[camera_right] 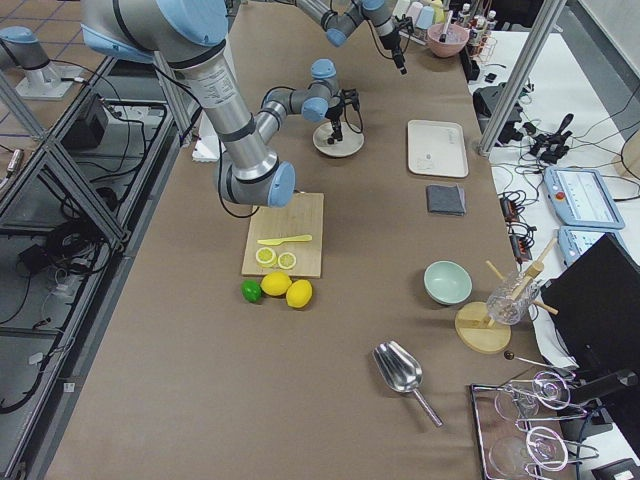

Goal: Place red cherry on plate

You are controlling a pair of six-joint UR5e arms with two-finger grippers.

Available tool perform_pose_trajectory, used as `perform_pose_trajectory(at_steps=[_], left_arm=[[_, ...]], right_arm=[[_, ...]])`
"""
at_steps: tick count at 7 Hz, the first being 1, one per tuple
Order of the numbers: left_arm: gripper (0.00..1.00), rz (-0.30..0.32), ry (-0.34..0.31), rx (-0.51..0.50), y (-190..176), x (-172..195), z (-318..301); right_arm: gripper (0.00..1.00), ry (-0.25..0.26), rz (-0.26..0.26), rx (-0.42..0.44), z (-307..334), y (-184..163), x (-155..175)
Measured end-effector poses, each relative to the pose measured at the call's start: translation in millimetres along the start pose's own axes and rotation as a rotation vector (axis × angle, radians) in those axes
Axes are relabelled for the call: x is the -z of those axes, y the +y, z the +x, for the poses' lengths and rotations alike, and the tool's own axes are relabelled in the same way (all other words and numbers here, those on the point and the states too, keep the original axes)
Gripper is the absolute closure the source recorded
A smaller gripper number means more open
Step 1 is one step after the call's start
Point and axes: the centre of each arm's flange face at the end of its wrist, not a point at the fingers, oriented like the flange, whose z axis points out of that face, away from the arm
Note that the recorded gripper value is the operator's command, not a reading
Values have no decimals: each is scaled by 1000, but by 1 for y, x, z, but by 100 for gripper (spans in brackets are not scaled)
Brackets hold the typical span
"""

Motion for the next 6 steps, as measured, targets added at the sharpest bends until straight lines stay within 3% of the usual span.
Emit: perform_pose_trajectory(at_steps=[3,6], left_arm=[[2,-132,18,-76,-7,7,-67],[2,-215,15,-220,-65,72,-226]], right_arm=[[0,53,-97,-87,65,-75,117],[0,155,-170,-19,231,-124,186]])
